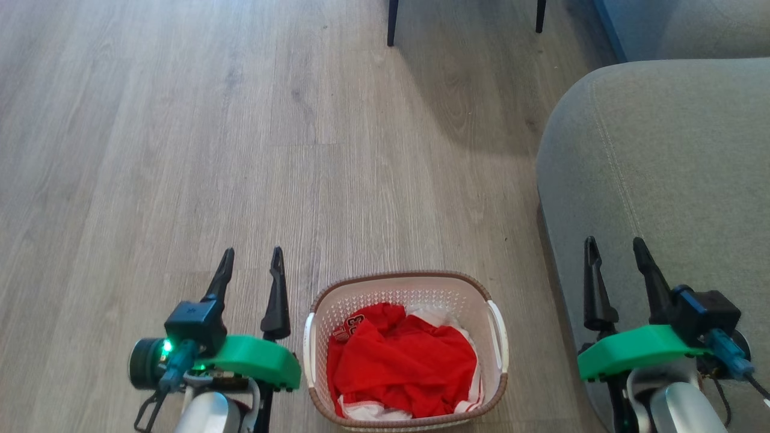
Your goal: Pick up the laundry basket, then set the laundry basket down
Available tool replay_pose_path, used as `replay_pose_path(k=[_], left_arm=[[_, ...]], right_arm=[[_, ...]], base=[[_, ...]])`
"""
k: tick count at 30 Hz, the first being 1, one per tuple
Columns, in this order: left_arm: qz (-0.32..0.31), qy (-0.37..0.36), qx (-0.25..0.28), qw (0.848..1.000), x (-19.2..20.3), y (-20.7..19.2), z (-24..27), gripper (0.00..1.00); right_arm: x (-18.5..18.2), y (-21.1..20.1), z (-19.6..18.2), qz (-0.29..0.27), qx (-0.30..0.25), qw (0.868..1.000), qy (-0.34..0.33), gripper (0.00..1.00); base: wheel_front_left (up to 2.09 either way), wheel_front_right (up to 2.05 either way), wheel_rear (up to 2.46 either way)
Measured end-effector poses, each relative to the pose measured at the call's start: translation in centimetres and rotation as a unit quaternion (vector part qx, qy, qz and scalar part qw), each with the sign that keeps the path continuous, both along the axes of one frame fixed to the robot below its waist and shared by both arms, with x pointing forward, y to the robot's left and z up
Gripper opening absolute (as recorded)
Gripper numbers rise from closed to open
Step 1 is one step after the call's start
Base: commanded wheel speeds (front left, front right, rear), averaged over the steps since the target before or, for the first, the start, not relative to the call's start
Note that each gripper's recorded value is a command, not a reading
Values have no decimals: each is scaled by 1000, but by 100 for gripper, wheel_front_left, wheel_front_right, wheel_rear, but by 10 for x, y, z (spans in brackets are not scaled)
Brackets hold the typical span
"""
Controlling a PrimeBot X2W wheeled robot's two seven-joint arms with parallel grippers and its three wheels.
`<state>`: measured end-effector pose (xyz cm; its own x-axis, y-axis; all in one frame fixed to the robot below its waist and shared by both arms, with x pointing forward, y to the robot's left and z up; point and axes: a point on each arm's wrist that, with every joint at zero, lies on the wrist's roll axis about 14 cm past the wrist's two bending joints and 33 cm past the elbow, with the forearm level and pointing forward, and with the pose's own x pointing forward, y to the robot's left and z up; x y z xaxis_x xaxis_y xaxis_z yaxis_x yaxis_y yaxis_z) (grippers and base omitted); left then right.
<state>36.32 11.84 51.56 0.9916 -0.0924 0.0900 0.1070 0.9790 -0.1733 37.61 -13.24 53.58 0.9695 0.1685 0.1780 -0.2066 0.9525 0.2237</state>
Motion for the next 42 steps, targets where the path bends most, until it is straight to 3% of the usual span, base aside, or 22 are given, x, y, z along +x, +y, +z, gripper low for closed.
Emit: replay_pose_path(k=[40, 41, 42], left_arm=[[-9, 3, -13, 1000, -2, 0, -2, 100], [-8, 8, -14, 1000, -2, 1, -4, 0], [-7, 18, -12, 1000, -3, 1, -11, 0]], right_arm=[[1, 3, -3, 4, 4, 1000, 5, 100], [1, 3, -5, 4, 3, 1000, 9, 0], [0, 3, -11, 4, 2, 1000, 18, 0]], base=[[0, 0, 0], [0, 0, 0], [0, 0, 0]])
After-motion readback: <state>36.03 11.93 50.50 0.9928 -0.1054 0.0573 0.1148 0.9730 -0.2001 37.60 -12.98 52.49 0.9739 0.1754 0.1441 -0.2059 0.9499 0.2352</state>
